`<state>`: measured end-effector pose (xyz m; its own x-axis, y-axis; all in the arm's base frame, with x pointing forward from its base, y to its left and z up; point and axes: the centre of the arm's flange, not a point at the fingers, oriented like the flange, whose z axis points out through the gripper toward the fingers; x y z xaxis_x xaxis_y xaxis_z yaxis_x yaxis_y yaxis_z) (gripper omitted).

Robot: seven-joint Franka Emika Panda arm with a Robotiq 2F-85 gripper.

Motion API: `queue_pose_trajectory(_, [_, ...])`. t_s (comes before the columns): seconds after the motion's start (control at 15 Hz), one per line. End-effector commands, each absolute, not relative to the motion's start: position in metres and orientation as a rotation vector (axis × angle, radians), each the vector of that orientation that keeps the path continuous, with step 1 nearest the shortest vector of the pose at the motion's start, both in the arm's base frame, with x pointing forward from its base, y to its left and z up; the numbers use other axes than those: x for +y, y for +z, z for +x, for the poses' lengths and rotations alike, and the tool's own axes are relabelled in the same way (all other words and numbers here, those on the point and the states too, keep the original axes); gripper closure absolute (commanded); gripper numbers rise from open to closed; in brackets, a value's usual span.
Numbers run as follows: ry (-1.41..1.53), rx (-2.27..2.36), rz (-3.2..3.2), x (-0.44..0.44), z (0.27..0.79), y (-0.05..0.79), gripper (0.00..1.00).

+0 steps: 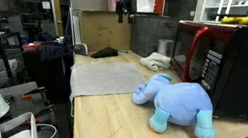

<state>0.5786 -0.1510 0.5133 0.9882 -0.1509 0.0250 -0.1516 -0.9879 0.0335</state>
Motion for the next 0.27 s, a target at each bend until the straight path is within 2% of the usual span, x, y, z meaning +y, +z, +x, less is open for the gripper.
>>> queue_pose_trajectory(0.0, [0.038,-0.231,3.108,-0.1521,0.5785,0.5164,0.00])
queue_pose_trajectory(0.2, [0.042,-0.233,3.114,-0.1531,0.5787,0.5184,0.00])
